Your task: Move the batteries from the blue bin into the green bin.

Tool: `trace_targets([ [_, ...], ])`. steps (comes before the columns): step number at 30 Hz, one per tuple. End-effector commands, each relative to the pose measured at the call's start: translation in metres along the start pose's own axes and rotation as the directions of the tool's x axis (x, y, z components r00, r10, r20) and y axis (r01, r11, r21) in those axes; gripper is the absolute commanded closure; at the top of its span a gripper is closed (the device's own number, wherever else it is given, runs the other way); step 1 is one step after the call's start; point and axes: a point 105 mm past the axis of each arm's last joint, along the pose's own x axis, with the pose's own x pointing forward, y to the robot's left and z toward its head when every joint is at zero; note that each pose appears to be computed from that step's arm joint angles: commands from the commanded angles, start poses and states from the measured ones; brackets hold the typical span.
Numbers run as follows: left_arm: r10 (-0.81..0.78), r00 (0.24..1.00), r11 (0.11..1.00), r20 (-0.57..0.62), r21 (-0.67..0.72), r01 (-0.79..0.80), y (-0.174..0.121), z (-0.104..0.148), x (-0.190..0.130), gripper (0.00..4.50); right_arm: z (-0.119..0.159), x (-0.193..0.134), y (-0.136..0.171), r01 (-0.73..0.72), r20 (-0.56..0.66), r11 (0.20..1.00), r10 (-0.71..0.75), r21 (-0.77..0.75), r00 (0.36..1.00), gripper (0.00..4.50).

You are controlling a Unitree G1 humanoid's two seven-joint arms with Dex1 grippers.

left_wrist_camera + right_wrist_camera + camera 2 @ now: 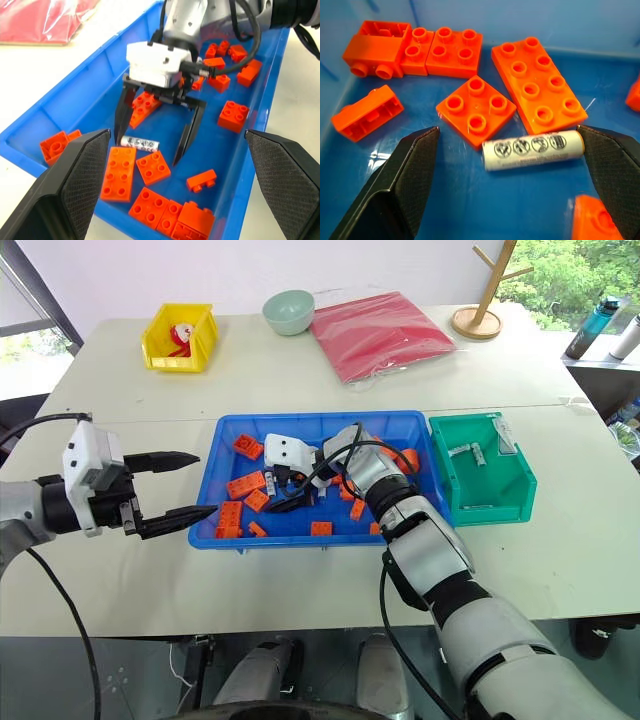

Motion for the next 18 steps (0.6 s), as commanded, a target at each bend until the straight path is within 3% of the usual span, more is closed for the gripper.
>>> trace_targets([
  [1,-0.002,1.000,0.999,0.010,0.041,0.002,0.000,0.010,0.000,0.00,0.011,0.000,-0.009,0.044,0.023,0.998,-0.044,-0.040,0.999,0.01],
  [4,-0.003,1.000,0.999,0.011,0.043,0.003,0.000,0.011,0.000,0.00,0.009,0.000,-0.010,0.057,0.022,0.998,-0.056,-0.031,0.998,0.01],
  [7,-0.004,1.000,0.999,0.012,0.046,0.003,0.000,0.011,0.000,0.00,0.009,-0.002,-0.011,0.061,0.025,0.998,-0.060,-0.032,0.998,0.81],
  [10,-0.003,1.000,0.999,0.014,0.048,0.003,0.001,0.012,0.000,0.00,0.010,-0.006,-0.013,0.070,0.030,0.997,-0.069,-0.044,0.997,2.16],
  [15,-0.011,1.000,0.999,0.018,0.049,0.011,0.003,0.011,0.003,0.00,0.017,-0.015,-0.016,0.087,0.072,0.994,-0.083,-0.059,0.994,2.16],
  [18,-0.026,0.999,0.999,0.028,0.044,0.024,0.003,0.011,0.007,0.00,0.036,-0.043,-0.026,0.171,0.170,0.984,-0.162,-0.044,0.972,2.16],
])
